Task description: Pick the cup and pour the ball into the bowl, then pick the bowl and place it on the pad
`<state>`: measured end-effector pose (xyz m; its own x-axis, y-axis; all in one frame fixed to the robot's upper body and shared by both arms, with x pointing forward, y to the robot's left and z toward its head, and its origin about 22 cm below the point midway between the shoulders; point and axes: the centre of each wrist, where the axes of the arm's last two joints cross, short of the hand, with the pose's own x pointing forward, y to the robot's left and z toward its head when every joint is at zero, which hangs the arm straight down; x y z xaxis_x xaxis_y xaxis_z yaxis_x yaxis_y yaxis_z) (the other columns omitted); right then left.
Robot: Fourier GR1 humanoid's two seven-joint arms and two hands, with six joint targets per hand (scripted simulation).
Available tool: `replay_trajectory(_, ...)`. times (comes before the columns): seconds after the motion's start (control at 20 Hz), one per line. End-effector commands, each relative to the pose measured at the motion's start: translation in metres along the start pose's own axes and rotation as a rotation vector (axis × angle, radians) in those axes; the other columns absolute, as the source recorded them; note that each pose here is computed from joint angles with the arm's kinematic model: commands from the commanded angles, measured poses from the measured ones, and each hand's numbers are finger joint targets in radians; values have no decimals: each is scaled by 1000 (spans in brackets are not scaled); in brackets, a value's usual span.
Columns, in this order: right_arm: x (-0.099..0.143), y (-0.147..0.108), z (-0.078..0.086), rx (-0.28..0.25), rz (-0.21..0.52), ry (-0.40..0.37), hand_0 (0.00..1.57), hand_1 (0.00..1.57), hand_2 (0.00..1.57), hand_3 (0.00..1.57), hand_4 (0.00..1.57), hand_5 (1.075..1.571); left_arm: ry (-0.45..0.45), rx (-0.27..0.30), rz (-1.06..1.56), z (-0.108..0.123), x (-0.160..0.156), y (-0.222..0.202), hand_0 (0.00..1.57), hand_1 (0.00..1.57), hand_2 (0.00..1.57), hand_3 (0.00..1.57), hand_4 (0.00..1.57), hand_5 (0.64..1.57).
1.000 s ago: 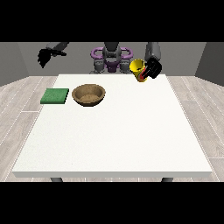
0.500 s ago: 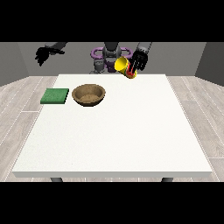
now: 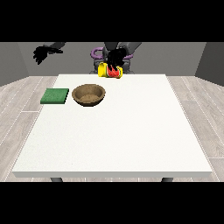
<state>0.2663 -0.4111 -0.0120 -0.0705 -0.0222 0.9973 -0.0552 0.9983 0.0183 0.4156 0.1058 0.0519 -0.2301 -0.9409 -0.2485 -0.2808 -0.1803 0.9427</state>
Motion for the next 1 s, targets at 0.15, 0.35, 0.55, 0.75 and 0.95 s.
replay_trajectory(0.15, 3, 2, -11, 16, -2, 12, 0, 0, 0, 0, 0, 1570, -220, -20, -471, 0, 33, -1, 1533, 1533, 1571, 1571, 1556, 1164)
replay_trajectory(0.35, -6, -1, -2, -3, -8, 18, 0, 0, 0, 0, 0, 1571, -286, -35, -629, 7, 57, -4, 1479, 1479, 1571, 1571, 1474, 1234)
replay_trajectory(0.55, -11, -4, 6, -38, -6, 27, 0, 0, 0, 0, 0, 1571, -369, -47, -651, 16, 73, -6, 1449, 1449, 1571, 1571, 1529, 1137)
replay_trajectory(0.75, -1, 5, -9, 2, -39, 65, 0, 0, 0, 0, 0, 1569, -349, -47, -689, 18, 66, -10, 1446, 1446, 1571, 1571, 1529, 1134)
replay_trajectory(0.95, -4, -13, 6, -78, -26, 75, 0, 0, 0, 0, 0, 1568, -26, 20, -104, -5, 36, 23, 1499, 1499, 1571, 1571, 1571, 1092)
